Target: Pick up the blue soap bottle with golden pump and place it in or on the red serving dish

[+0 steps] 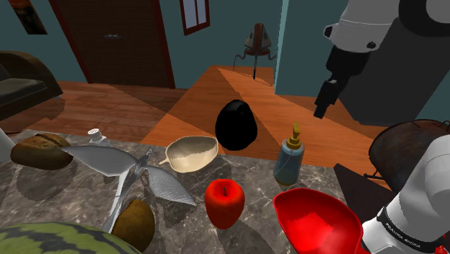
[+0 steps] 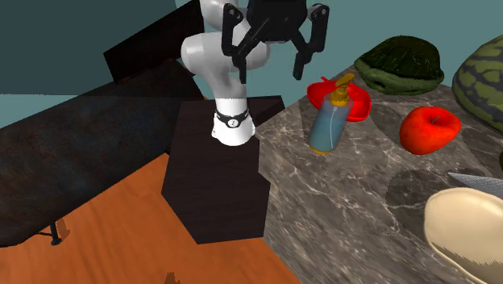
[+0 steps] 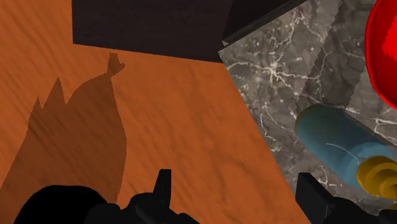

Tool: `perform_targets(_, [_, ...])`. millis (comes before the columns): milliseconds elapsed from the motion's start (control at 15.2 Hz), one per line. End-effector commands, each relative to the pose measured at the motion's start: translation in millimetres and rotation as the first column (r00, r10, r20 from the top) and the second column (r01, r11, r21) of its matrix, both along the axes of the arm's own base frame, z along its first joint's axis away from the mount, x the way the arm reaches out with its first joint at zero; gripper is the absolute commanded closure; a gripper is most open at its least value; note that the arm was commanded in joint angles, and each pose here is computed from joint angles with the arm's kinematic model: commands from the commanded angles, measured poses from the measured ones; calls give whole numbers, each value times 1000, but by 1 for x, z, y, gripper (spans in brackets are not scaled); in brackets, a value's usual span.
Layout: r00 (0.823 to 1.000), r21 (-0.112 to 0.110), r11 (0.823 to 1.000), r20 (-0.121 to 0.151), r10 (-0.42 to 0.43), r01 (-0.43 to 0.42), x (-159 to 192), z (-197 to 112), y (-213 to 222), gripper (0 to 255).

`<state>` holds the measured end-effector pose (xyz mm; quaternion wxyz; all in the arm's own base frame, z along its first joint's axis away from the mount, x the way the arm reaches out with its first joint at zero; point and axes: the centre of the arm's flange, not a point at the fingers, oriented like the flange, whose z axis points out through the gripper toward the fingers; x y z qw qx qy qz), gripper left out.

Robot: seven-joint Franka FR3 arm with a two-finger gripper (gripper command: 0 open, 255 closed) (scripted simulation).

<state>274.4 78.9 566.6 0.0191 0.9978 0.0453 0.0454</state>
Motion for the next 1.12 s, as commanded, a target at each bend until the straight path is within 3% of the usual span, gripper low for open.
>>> perform_targets(0, [999,26,999,27,24,-25,-8,-8,24,0])
perform_targets(528, [985,111,986,133,112,-127,-39,-36,105,0])
perform_targets(1056, [985,111,986,133,112,-127,-30,-75,109,0])
